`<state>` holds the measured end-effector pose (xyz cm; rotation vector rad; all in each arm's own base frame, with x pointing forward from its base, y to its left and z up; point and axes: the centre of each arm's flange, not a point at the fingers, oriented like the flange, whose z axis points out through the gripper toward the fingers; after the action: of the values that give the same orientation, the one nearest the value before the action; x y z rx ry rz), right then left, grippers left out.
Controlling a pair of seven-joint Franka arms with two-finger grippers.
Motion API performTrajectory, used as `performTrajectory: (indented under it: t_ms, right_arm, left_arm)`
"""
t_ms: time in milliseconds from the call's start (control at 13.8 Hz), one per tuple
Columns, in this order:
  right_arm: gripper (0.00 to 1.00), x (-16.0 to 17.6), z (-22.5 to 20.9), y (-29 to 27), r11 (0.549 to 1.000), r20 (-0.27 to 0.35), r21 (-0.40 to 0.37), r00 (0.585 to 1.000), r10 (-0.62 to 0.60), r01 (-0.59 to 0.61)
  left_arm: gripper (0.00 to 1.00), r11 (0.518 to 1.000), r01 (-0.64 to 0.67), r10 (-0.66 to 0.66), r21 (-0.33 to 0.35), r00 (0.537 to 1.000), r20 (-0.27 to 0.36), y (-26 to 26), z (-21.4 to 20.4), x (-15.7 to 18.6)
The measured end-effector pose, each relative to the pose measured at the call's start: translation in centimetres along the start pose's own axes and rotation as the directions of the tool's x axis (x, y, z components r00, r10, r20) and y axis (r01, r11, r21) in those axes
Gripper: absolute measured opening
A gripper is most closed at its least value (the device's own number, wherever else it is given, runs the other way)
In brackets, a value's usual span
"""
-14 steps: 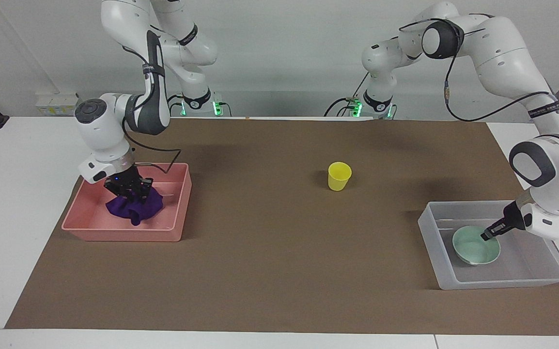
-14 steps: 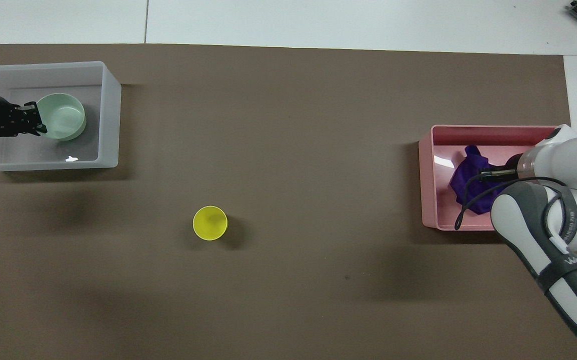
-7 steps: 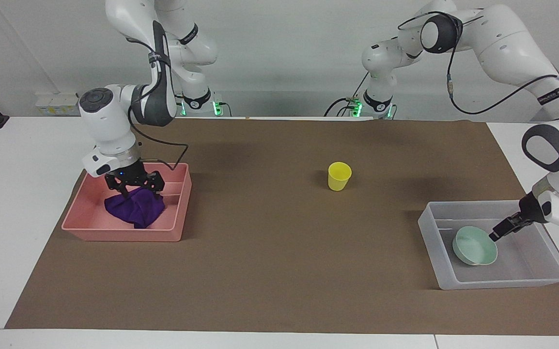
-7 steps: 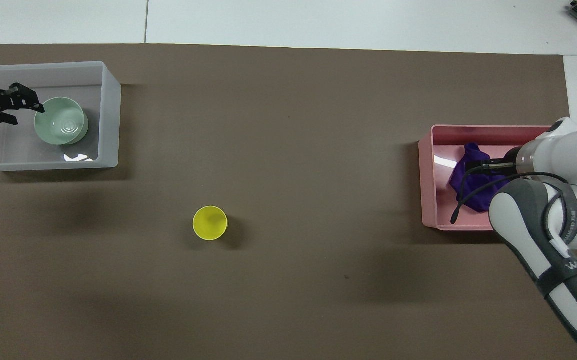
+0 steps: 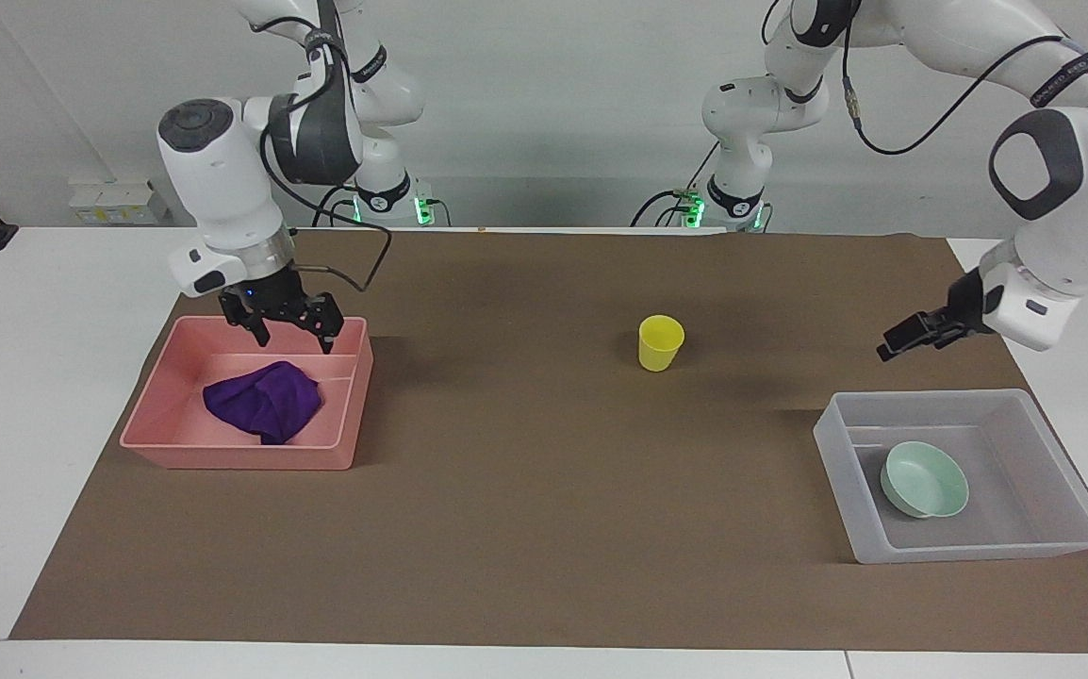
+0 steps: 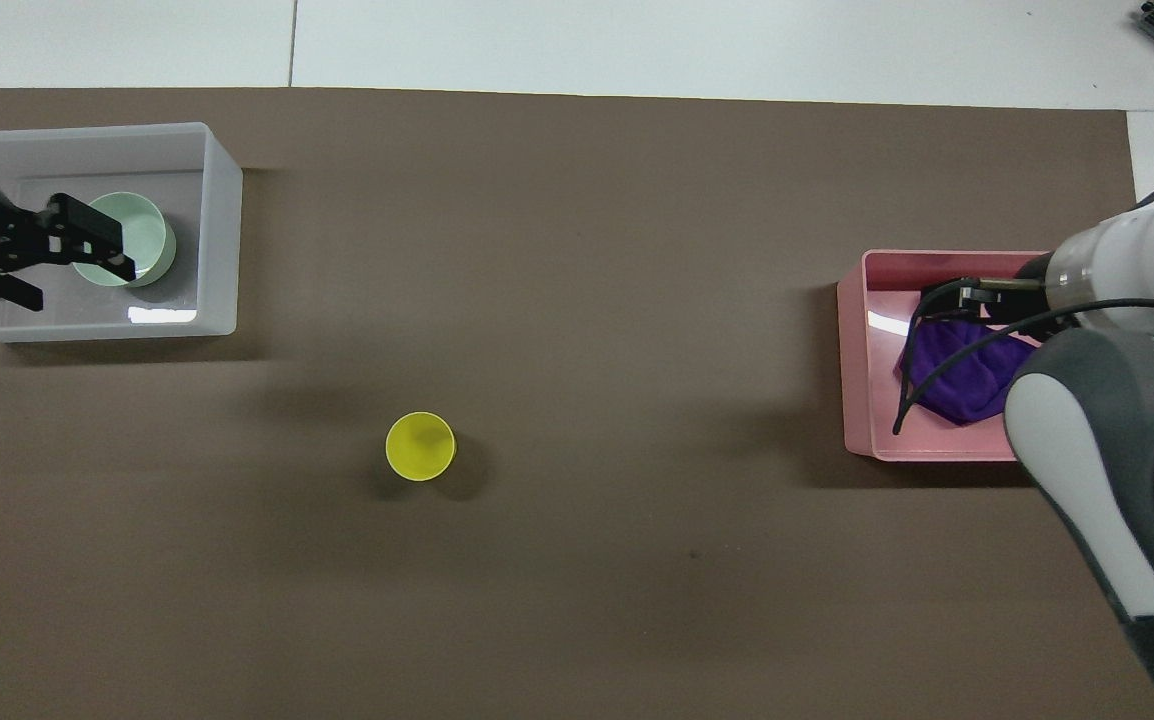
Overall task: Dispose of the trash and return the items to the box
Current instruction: 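Release the bowl and withdraw the left gripper while the right gripper withdraws, then reach the left gripper to the yellow cup and grasp its rim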
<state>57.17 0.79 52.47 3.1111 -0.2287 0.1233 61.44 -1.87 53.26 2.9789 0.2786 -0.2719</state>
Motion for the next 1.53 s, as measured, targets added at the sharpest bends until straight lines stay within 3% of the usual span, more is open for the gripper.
performTrajectory:
  t_ms: [218, 582, 800, 1091, 1164, 1236, 1309, 1527]
  right_arm:
    - [1.00, -1.0, -6.6, 1.0, 1.000, -0.006, 0.002, 1.000, 0.015, -0.015]
    - [1.00, -2.5, -13.3, 2.2, 0.999, 0.004, 0.000, 0.999, 0.032, -0.032]
    - [1.00, -3.0, -13.9, 2.5, 1.000, 0.029, -0.003, 0.999, 0.017, -0.017]
    - [1.00, -3.2, -13.3, 2.4, 1.000, 0.056, -0.003, 0.998, 0.012, -0.012]
    - [1.00, -3.3, -13.2, 2.3, 1.000, 0.059, -0.003, 0.998, 0.011, -0.011]
    - [1.00, -3.3, -13.1, 2.3, 1.000, 0.060, -0.003, 0.998, 0.011, -0.011]
    - [1.00, -3.3, -13.1, 2.3, 1.000, 0.060, -0.003, 0.998, 0.011, -0.011]
    - [1.00, -3.3, -13.0, 2.4, 1.000, 0.062, -0.002, 0.998, 0.000, 0.000]
  left_arm:
    - [1.00, 0.996, -0.065, 0.065, -0.056, 0.998, -0.008, 5.9, 3.7, -5.8]
    - [1.00, 0.990, -0.134, 0.131, -0.030, 0.988, -0.087, 13.5, 16.4, -14.0]
    - [1.00, 0.991, -0.133, 0.127, -0.032, 0.981, -0.150, 15.1, 22.1, -16.5]
    - [0.99, 0.992, -0.124, 0.119, -0.026, 0.982, -0.143, 14.4, 23.3, -16.7]
    - [0.92, 0.992, -0.122, 0.118, -0.025, 0.983, -0.142, 14.3, 23.3, -16.7]
    - [0.92, 0.993, -0.119, 0.115, -0.023, 0.984, -0.137, 14.2, 23.6, -16.6]
    - [0.83, 0.993, -0.116, 0.112, -0.018, 0.986, -0.127, 14.1, 24.2, -16.5]
    - [0.42, 0.996, -0.088, 0.087, -0.007, 0.991, -0.097, 13.8, 25.5, -16.1]
